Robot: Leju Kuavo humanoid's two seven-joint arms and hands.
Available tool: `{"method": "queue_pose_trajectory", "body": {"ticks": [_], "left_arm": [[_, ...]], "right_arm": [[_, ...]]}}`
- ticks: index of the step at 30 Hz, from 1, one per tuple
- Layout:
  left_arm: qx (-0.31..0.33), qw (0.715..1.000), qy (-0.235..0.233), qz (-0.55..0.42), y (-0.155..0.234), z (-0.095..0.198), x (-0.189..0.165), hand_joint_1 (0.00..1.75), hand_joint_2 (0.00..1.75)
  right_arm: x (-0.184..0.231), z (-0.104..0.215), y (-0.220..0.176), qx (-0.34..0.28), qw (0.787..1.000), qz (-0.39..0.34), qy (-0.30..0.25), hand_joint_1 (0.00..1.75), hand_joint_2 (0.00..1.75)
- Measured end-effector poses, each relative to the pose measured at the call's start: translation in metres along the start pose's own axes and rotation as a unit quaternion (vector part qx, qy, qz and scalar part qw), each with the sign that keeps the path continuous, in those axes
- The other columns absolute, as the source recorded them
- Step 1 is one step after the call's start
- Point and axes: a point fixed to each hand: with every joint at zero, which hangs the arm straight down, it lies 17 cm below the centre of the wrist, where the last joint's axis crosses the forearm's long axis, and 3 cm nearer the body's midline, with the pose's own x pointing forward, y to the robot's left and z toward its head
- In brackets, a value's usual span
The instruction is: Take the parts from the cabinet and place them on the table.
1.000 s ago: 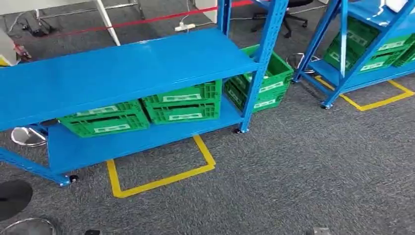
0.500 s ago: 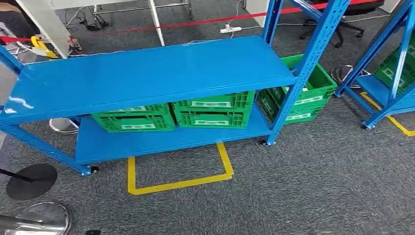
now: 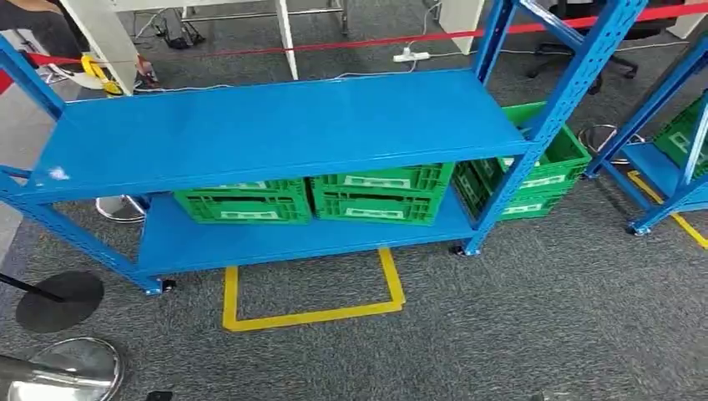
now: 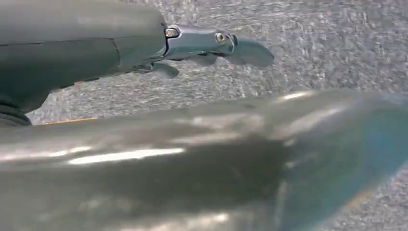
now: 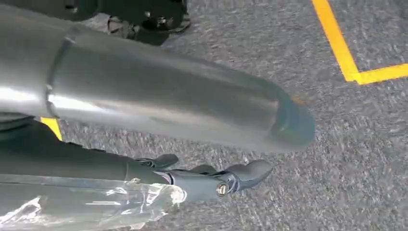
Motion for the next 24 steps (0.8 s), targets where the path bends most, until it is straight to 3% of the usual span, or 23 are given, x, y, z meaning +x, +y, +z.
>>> {"method": "queue_pose_trajectory", "body": {"ticks": [19, 20, 24], "left_arm": [[0.002, 1.0, -0.002, -0.002, 0.0022, -0.0013, 0.0016, 0.0, 0.0], [0.002, 1.0, -0.003, -0.002, 0.0021, -0.0015, 0.0022, 0.0, 1.75], [-0.001, 1.0, -0.002, -0.001, 0.0003, -0.0009, 0.0019, 0.0, 1.75]], "right_arm": [[0.002, -0.0012, 0.0011, 0.003, 1.0, 0.0, -0.001, 0.0, 0.0], [0.0014, -0.0009, 0.001, 0.003, 1.0, 0.0, 0.0, 0.0, 0.0], [-0.0011, 0.0005, 0.0003, 0.003, 1.0, 0.001, 0.002, 0.0, 0.0]]}}
